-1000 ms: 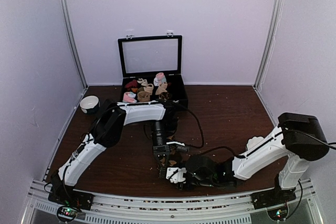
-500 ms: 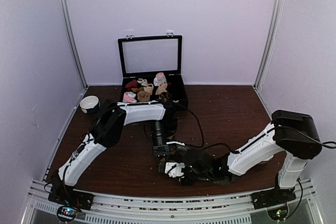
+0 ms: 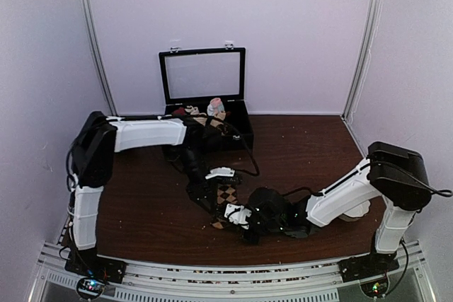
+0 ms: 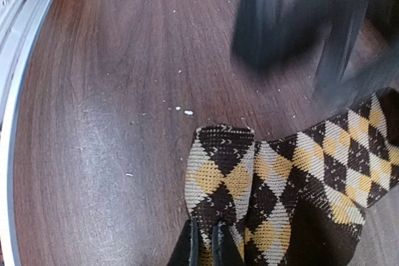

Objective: Roll the socks
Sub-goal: Roll the sock at the center of the board.

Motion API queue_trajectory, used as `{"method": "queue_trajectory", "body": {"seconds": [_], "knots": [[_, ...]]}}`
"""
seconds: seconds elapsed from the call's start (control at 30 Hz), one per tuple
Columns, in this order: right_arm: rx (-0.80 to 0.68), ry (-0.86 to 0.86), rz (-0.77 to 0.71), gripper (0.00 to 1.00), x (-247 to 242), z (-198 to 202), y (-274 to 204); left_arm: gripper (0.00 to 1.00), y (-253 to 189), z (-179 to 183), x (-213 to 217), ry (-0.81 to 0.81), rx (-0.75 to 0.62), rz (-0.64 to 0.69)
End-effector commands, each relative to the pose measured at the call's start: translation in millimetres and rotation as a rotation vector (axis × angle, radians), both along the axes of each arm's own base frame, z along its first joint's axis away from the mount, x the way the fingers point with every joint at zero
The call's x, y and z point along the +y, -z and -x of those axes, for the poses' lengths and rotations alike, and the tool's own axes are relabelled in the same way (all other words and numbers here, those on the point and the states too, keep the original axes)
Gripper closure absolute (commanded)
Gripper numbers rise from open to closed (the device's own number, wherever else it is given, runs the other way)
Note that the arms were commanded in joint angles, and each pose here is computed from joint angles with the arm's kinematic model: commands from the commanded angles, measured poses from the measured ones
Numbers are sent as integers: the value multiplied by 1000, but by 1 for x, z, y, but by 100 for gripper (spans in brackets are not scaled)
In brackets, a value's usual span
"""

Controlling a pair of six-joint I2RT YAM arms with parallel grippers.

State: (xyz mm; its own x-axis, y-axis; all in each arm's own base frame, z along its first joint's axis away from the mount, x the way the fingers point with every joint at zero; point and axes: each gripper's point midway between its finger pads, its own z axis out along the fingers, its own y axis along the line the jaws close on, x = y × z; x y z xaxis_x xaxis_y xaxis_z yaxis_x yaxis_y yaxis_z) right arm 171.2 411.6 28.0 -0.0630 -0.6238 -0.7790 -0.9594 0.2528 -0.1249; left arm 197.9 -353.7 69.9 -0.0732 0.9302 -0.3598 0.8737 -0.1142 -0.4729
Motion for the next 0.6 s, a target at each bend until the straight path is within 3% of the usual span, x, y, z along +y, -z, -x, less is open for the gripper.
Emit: {"method": "queue_trajectory", "body": {"seconds": [0.0,0.1,0.2,0.37,0.57], "knots": [[284,49,123,100,-28,17,41,47,-34,-22,-11,2,-224,194],[427,94,133,100,-26,17,43,41,-32,-10,-7,26,-186,208],[557,133,97,100,-26,19,44,46,-21,7,-5,78,-161,208],[772,253,30,100,-35,18,53,50,2,17,-5,127,-213,193],[1031,380,-40,100,-39,11,64,48,23,23,-15,203,-324,163]]}}
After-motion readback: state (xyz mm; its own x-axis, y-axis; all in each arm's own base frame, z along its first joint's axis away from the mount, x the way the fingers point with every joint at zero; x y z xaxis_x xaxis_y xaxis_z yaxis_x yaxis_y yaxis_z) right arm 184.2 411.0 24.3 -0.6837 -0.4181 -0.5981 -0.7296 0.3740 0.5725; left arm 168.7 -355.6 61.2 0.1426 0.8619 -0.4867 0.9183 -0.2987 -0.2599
